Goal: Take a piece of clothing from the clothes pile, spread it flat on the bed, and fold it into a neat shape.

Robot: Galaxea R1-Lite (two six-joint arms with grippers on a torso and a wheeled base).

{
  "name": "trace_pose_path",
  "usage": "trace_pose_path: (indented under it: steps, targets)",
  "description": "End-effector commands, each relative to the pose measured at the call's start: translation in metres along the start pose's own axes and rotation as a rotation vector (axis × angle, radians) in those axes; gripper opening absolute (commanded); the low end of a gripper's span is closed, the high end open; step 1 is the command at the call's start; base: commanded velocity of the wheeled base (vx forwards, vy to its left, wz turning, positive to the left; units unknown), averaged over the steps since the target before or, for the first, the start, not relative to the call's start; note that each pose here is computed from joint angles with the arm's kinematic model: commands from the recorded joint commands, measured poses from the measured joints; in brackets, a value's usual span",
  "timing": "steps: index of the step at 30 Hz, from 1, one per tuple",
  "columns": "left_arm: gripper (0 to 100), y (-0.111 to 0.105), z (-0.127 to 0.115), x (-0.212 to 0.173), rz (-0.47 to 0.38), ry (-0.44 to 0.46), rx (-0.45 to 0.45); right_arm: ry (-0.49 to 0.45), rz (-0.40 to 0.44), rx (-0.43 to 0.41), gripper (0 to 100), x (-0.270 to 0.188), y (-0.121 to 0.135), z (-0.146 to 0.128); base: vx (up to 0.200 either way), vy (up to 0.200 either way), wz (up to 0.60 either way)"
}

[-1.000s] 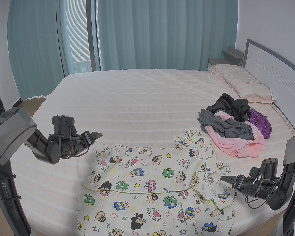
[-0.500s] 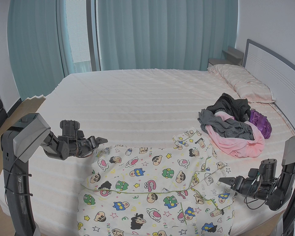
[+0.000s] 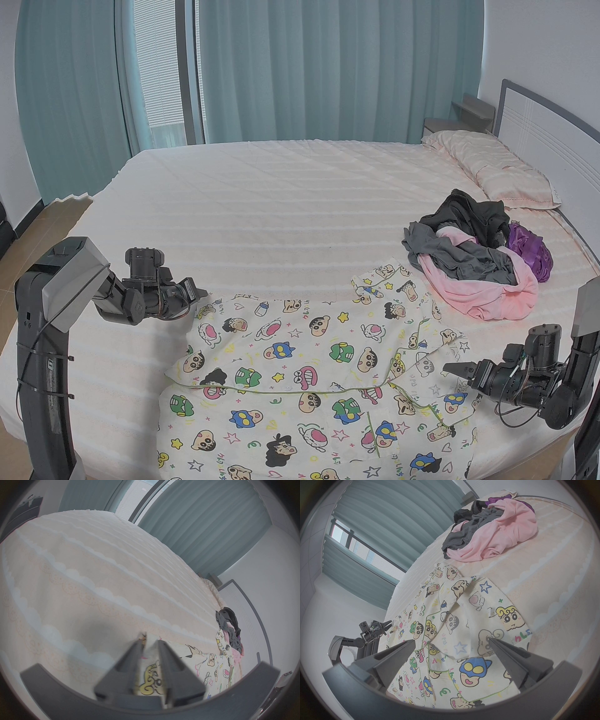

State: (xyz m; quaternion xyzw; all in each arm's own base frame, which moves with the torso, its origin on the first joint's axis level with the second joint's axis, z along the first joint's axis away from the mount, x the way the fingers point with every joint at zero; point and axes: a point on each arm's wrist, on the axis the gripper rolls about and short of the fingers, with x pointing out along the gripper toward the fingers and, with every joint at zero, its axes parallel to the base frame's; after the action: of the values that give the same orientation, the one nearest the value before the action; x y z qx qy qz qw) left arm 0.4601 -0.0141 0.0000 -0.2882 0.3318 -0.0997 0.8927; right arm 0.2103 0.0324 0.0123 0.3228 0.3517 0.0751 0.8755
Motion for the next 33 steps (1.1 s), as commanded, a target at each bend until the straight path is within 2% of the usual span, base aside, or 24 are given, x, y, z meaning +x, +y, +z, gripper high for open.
trace_pose_path:
  steps: [1,13,21,31,33]
  targets:
    - [0,0.007,0.004,0.002,0.006,-0.013,-0.008,0.020,-0.014,0.005,100,-0.001,-0.002,-0.004,0.000,0.000,0.00]
    - [0,0.003,0.031,-0.002,-0.008,-0.098,0.010,0.018,-0.013,0.004,100,-0.001,-0.002,-0.004,0.000,0.000,0.00]
    - [0,-0.002,0.038,-0.001,-0.007,-0.103,0.018,0.024,-0.010,0.002,100,-0.001,-0.001,-0.005,0.000,0.000,0.00]
    - [0,-0.005,0.046,0.008,0.022,-0.152,0.035,0.031,-0.012,-0.003,100,0.001,-0.002,-0.006,0.000,0.000,0.00]
    - [0,-0.003,0.044,0.010,0.032,-0.137,0.030,0.032,-0.013,-0.002,100,0.001,-0.002,-0.007,0.000,0.000,0.00]
